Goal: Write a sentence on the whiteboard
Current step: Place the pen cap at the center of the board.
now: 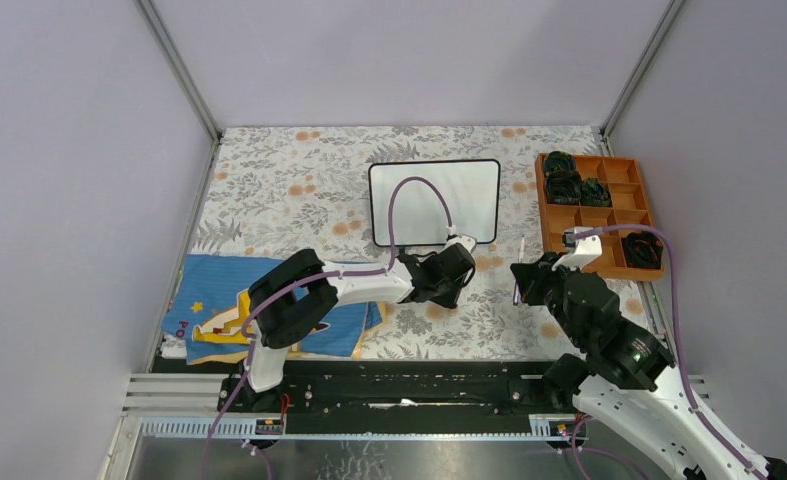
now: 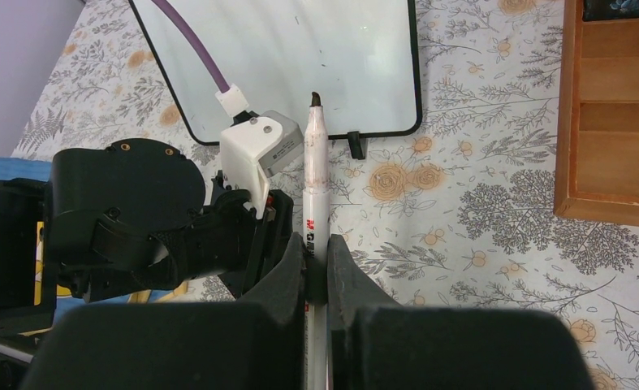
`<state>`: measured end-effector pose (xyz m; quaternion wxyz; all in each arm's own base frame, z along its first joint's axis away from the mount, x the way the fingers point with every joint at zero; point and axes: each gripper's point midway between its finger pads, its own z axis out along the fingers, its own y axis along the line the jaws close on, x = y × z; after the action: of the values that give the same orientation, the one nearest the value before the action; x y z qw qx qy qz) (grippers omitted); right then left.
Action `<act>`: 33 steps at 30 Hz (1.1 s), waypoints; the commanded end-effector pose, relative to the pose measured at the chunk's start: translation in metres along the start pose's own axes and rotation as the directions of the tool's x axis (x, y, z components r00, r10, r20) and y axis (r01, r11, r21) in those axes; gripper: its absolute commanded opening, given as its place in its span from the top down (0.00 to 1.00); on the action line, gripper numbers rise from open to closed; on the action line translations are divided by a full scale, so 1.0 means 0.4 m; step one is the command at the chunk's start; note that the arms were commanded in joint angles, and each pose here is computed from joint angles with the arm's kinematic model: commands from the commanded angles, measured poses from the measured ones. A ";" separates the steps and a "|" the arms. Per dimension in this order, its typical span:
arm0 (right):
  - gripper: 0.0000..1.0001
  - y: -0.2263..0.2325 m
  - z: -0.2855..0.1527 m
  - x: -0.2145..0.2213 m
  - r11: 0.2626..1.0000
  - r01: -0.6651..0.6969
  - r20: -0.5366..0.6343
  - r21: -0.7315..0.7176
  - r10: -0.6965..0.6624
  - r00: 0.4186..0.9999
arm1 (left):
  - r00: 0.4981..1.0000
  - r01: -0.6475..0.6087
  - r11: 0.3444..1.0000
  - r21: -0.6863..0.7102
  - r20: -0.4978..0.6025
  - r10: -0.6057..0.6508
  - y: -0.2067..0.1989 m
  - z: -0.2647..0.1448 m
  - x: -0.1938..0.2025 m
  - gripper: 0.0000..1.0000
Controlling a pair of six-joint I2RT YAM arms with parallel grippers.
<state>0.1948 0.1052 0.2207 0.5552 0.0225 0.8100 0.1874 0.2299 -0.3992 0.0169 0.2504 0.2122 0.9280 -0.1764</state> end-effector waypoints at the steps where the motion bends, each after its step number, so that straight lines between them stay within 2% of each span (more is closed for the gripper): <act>1: 1.00 -0.008 -0.006 -0.015 1.000 -0.003 0.027 0.014 0.003 1.000 | 1.000 -0.012 0.999 -0.032 -0.018 0.012 0.012 0.007 0.018 0.66; 7: 1.00 -0.008 -0.006 -0.013 1.000 -0.003 0.024 0.013 0.003 1.000 | 1.000 -0.002 1.000 -0.027 -0.002 0.002 0.008 -0.006 0.005 0.62; 14: 1.00 -0.006 -0.009 -0.014 1.000 -0.008 0.024 0.008 0.008 1.000 | 0.998 0.017 1.000 -0.014 0.066 -0.016 -0.008 -0.055 -0.048 0.48; 19: 1.00 0.001 -0.012 -0.020 1.000 -0.011 0.021 -0.003 0.011 1.000 | 0.986 0.041 0.999 0.012 0.161 -0.042 -0.032 -0.136 -0.129 0.38; 23: 1.00 0.018 -0.023 -0.037 0.999 -0.006 0.023 -0.035 0.007 1.000 | 0.959 0.071 0.996 0.057 0.270 -0.084 -0.047 -0.253 -0.206 0.35; 25: 1.00 0.044 -0.030 -0.049 0.996 0.012 0.020 -0.086 -0.011 1.000 | 0.934 0.088 0.993 0.083 0.340 -0.111 -0.046 -0.329 -0.242 0.35; 28: 1.00 0.106 -0.045 -0.068 0.976 0.049 0.013 -0.210 -0.048 0.999 | 0.865 0.088 0.985 0.147 0.478 -0.149 -0.035 -0.469 -0.296 0.34; 31: 1.00 0.191 -0.069 -0.095 0.924 0.086 0.014 -0.372 -0.087 0.996 | 0.758 0.011 0.965 0.260 0.627 -0.178 -0.038 -0.622 -0.330 0.29; 33: 1.00 0.256 -0.087 -0.106 0.866 0.104 0.007 -0.490 -0.115 0.993 | 0.675 -0.096 0.935 0.342 0.713 -0.191 -0.052 -0.719 -0.332 0.24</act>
<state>0.1791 0.1369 0.2499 0.5370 -0.0636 0.8015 0.2555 0.2252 -0.3479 0.2671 0.4714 0.1273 0.8022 -0.3435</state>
